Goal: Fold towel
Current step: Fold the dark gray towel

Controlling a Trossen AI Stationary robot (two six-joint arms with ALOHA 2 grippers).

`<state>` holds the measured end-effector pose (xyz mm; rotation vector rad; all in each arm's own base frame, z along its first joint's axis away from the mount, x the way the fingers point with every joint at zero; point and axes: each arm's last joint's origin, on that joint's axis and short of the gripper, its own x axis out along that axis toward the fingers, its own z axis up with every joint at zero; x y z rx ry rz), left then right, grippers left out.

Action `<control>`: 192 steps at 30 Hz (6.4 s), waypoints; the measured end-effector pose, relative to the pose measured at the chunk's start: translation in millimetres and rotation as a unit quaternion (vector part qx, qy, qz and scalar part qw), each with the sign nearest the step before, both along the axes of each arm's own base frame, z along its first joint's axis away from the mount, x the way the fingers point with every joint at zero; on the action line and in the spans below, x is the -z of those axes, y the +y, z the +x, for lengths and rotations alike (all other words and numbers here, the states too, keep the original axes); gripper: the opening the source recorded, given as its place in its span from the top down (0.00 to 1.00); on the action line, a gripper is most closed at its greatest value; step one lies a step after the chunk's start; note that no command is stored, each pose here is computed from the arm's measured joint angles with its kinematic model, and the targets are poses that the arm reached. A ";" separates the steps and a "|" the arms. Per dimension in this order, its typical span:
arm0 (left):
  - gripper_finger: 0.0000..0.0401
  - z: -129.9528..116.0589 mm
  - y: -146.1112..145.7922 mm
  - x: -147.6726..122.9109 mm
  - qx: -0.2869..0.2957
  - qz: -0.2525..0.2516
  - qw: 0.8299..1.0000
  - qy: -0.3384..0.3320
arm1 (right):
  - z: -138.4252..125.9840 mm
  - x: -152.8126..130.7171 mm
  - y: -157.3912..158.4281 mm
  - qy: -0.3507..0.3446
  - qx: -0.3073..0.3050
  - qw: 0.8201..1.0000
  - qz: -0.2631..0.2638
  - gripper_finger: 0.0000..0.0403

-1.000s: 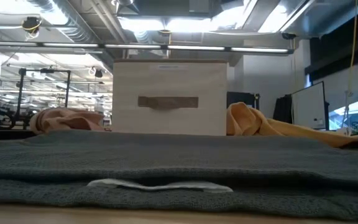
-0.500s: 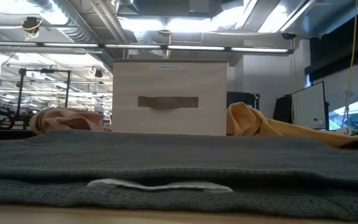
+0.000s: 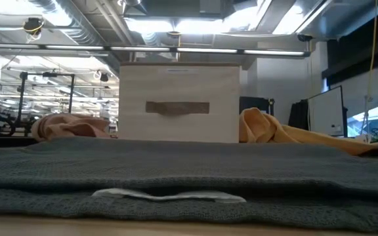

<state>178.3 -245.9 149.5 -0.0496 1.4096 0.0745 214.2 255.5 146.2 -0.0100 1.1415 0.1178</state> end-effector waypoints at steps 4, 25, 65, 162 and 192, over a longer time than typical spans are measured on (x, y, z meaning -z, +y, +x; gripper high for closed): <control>0.64 1.2 -1.1 6.1 0.009 0.008 1.000 0.006 | 0.0 0.0 0.0 0.000 0.000 1.000 0.000 0.68; 0.94 1.9 -2.6 14.0 0.007 0.018 1.000 0.013 | 0.1 -5.1 2.6 0.027 -0.001 1.000 0.007 0.68; 0.95 -1.3 11.6 -50.5 -0.037 -0.013 0.999 -0.032 | -1.2 -49.3 -0.8 0.026 0.019 0.999 -0.023 0.98; 0.67 61.8 114.8 7.4 -0.051 0.043 0.995 -0.068 | 7.7 4.5 -76.5 0.066 -0.008 0.994 -0.089 0.63; 0.37 68.5 100.9 -19.1 0.024 -0.077 0.995 -0.065 | 12.3 -36.6 -77.4 0.012 0.029 0.998 -0.046 0.26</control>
